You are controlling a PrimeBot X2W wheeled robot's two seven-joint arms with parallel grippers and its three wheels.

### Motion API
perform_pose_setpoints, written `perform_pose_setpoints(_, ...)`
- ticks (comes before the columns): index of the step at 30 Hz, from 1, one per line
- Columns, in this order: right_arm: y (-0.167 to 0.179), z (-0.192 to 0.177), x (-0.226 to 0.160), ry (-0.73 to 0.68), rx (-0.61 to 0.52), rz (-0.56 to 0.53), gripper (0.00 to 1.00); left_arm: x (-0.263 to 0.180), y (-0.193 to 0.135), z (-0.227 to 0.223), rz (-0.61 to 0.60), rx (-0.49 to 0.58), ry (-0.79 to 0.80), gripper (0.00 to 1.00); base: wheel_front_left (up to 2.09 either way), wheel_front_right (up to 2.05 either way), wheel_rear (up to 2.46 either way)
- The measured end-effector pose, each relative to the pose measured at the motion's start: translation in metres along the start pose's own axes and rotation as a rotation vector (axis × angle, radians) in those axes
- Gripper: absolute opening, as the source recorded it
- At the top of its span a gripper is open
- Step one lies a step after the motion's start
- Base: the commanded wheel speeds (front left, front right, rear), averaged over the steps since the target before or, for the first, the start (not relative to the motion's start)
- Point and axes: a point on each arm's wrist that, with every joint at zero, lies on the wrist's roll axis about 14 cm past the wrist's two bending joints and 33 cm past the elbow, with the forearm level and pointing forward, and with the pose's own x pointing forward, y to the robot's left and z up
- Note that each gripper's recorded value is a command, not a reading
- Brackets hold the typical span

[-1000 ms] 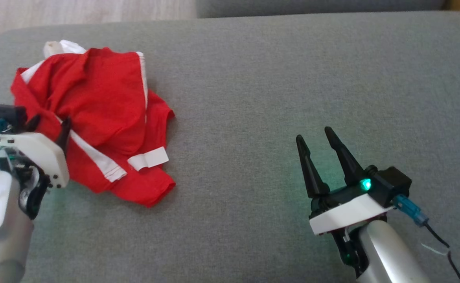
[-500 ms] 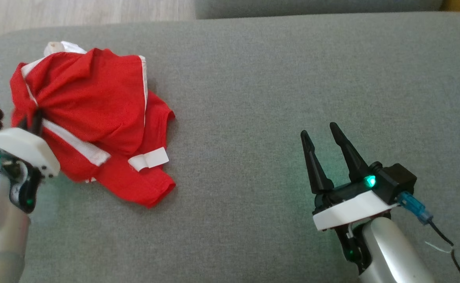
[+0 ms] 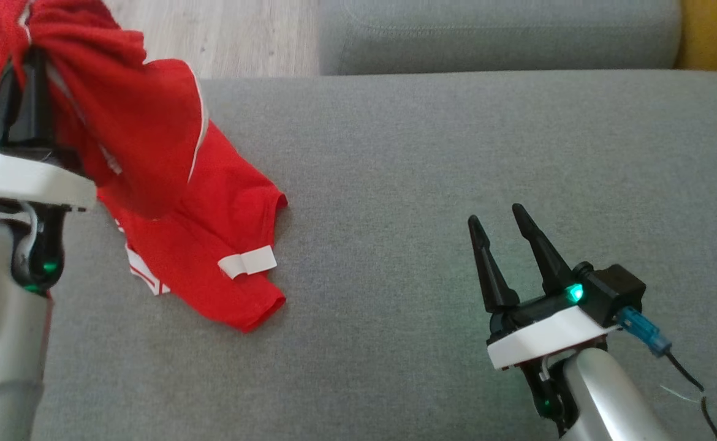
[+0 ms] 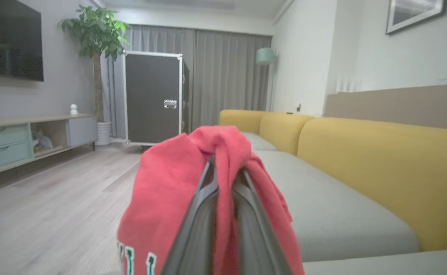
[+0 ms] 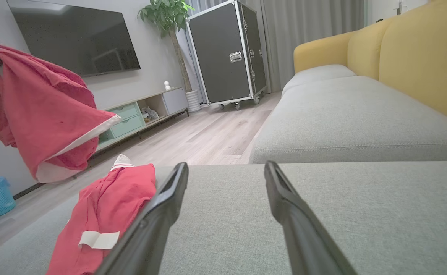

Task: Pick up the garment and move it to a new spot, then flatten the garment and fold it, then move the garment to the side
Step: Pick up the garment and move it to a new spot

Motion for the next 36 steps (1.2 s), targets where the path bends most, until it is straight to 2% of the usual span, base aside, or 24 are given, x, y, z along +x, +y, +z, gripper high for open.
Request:
perform_pose_setpoints(4,-0.002,0.005,-0.004,-0.013,-0.001,-0.012,1.00,-0.003,-0.028,0.015,-0.072,-0.026,-0.037,0.00,0.00,0.00,0.00)
perform_pose_setpoints(9,-0.015,0.011,-0.012,-0.030,-0.004,-0.057,1.00,-0.002,-0.082,0.010,-0.199,-0.057,0.001,0.00,0.00,0.00,0.00)
perform_pose_setpoints(17,-0.062,0.032,-0.034,-0.091,-0.010,-0.210,1.00,0.003,-0.189,-0.025,-0.458,-0.102,0.121,0.00,0.00,0.00,0.00)
perform_pose_setpoints(25,-0.112,0.072,-0.060,-0.207,-0.012,-0.371,1.00,0.029,-0.269,-0.059,-0.656,-0.089,0.182,0.00,0.00,0.00,0.00)
perform_pose_setpoints(26,-0.117,0.073,-0.064,-0.211,-0.010,-0.389,1.00,0.034,-0.277,-0.063,-0.673,-0.077,0.187,0.30,0.00,0.00,0.00)
perform_pose_setpoints(27,-0.121,0.073,-0.069,-0.211,-0.009,-0.407,1.00,0.039,-0.284,-0.067,-0.686,-0.075,0.187,0.30,0.00,0.00,0.00)
perform_pose_setpoints(28,-0.126,0.073,-0.074,-0.212,-0.008,-0.428,1.00,0.043,-0.291,-0.070,-0.698,-0.087,0.183,0.94,0.00,0.00,0.00)
perform_pose_setpoints(29,-0.130,0.072,-0.078,-0.211,-0.006,-0.445,1.00,0.048,-0.298,-0.072,-0.705,-0.099,0.178,1.00,0.00,0.00,0.00)
perform_pose_setpoints(32,-0.140,0.067,-0.085,-0.194,-0.007,-0.483,1.00,0.061,-0.308,-0.079,-0.709,-0.121,0.151,1.00,0.00,0.00,0.00)
perform_pose_setpoints(36,-0.141,0.063,-0.084,-0.183,-0.005,-0.486,1.00,0.066,-0.303,-0.083,-0.687,-0.130,0.124,1.00,0.00,0.00,0.00)
